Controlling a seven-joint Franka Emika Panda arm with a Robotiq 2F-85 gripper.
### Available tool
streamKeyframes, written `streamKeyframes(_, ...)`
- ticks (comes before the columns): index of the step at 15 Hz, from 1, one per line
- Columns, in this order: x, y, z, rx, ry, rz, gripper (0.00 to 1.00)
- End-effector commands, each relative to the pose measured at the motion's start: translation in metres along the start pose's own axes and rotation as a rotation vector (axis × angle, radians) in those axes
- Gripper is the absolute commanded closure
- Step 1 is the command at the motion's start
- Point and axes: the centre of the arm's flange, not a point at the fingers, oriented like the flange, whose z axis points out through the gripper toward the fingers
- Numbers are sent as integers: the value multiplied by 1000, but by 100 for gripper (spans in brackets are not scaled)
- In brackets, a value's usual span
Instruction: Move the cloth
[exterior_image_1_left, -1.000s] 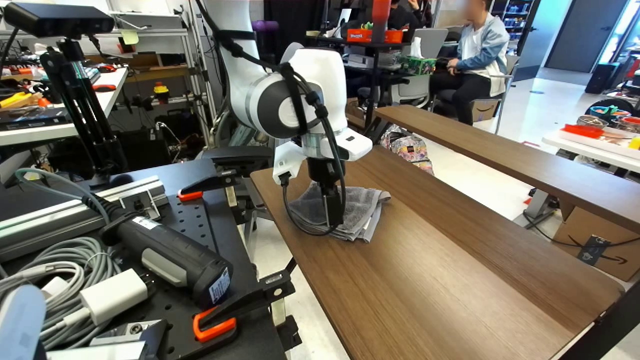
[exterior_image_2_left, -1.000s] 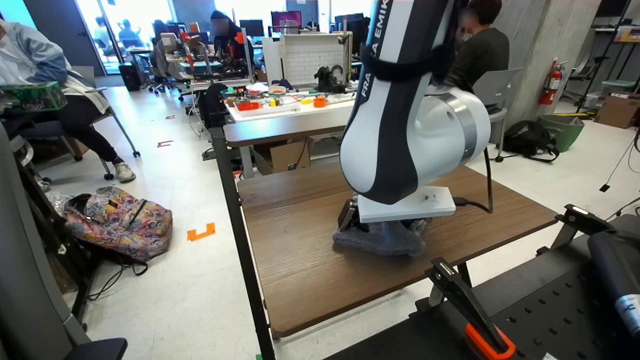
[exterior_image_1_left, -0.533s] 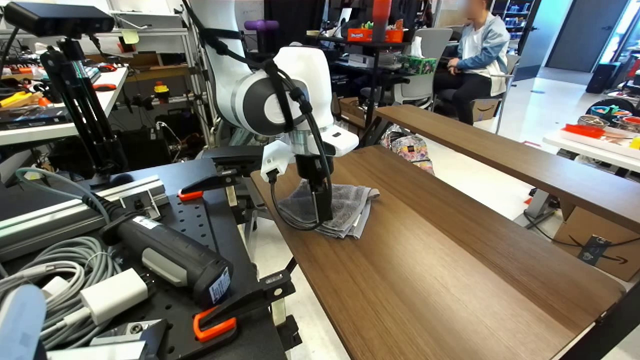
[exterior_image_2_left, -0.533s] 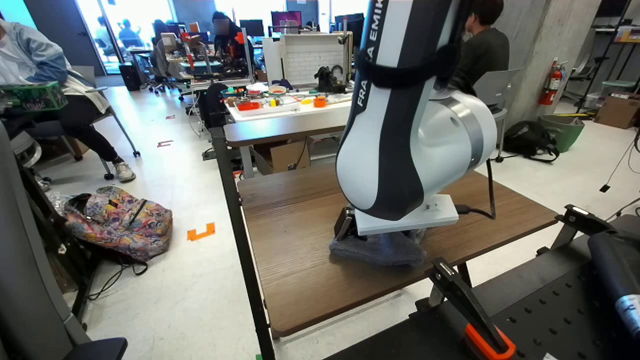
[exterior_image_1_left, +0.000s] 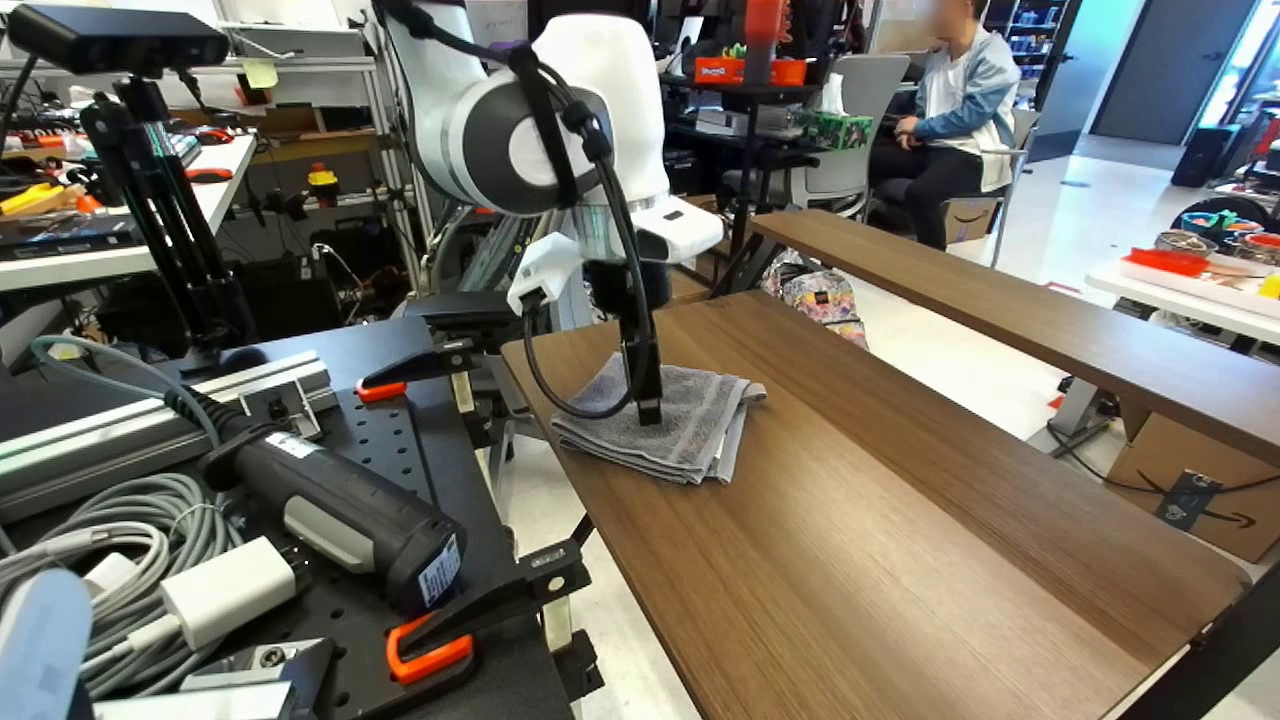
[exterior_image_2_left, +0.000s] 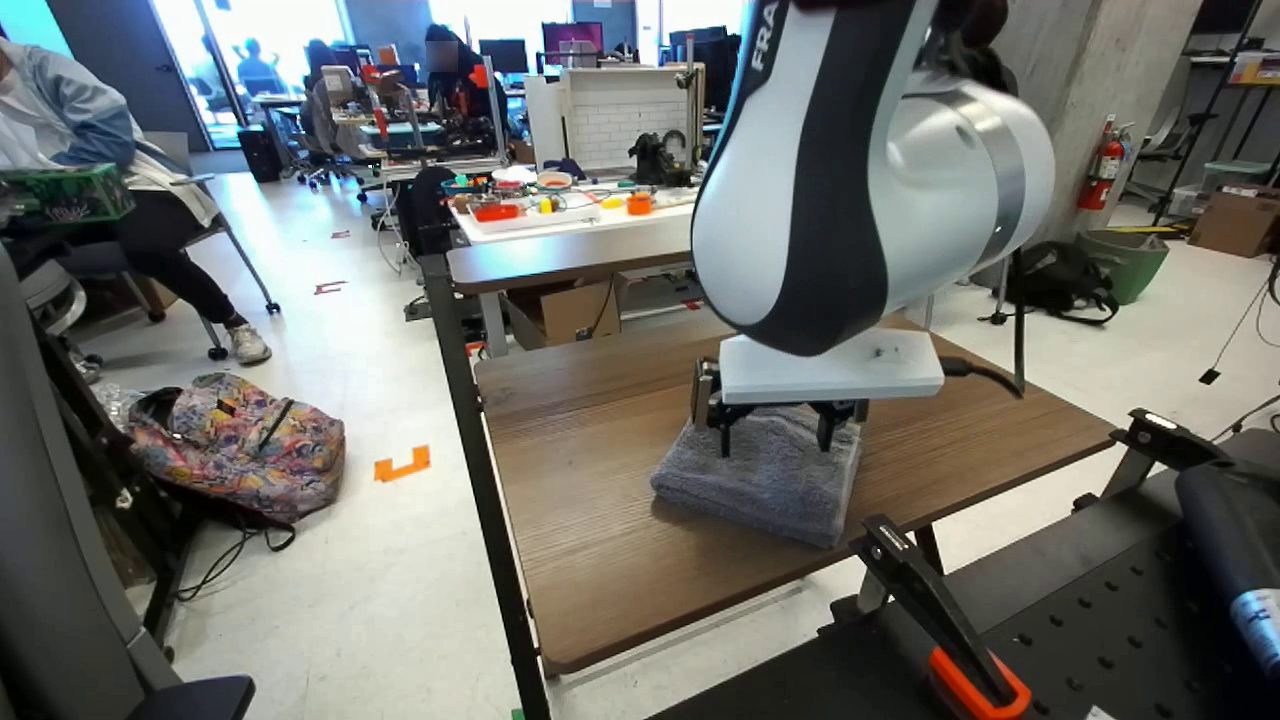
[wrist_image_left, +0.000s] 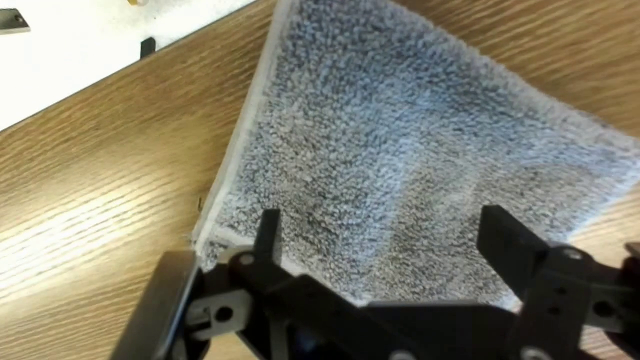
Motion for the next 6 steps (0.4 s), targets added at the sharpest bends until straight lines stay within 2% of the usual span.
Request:
streamKeyframes(1, -9, 16, -61, 50, 5, 56, 0)
streamKeyframes(2, -5, 20, -67, 46, 4, 55, 0)
streamKeyframes(3, 0, 6, -36, 37, 12, 30, 0)
streamKeyframes(6, -1, 14, -54, 52, 15, 46, 0)
